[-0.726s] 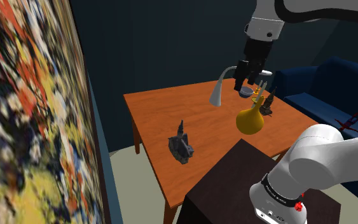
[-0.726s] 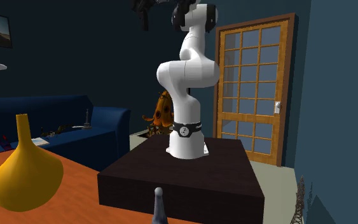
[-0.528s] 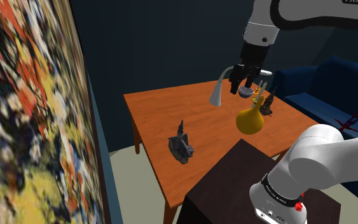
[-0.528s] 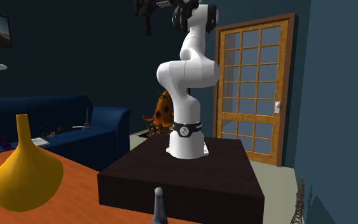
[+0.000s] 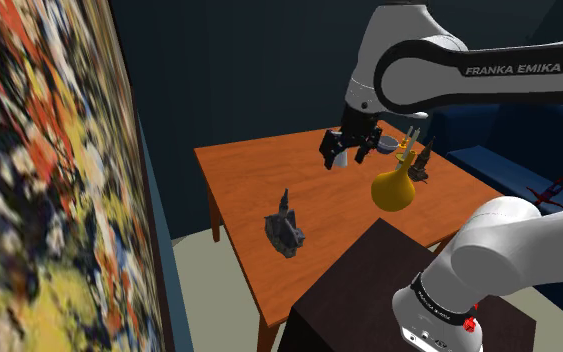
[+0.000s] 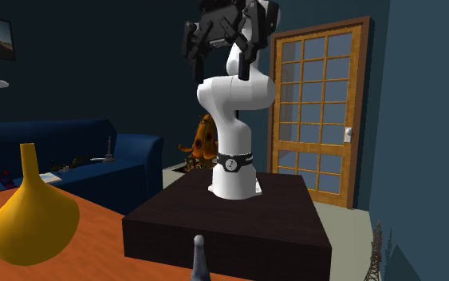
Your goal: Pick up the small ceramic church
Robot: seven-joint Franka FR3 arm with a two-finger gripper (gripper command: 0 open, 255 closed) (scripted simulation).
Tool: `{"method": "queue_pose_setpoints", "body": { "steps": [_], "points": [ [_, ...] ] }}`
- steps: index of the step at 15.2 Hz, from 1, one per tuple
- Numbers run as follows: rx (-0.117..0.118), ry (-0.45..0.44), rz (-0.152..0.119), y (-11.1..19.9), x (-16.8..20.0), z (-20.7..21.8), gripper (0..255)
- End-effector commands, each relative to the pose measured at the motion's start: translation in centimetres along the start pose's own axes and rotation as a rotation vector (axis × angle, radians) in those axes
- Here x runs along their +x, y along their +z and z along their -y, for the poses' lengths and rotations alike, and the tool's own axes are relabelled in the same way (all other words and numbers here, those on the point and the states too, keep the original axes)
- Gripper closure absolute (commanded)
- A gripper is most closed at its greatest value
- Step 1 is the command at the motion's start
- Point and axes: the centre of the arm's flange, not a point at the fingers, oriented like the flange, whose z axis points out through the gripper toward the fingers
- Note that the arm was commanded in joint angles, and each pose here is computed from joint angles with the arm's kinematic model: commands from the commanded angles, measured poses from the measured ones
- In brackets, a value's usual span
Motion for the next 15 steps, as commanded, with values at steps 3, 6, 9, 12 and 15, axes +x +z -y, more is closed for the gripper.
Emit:
{"method": "queue_pose_setpoints", "body": {
  "steps": [3,6,9,12,15],
  "points": [
    [-0.009,0.146,-0.057,4.3,1.3,2.9,0],
    [-0.018,0.253,-0.097,7.4,2.8,4.6,0],
    [-0.027,0.359,-0.137,10.4,4.6,6.2,0],
    [-0.036,0.465,-0.176,13.4,6.6,7.5,0],
    [-0.045,0.571,-0.216,16.2,8.9,8.6,0]
  ]
}}
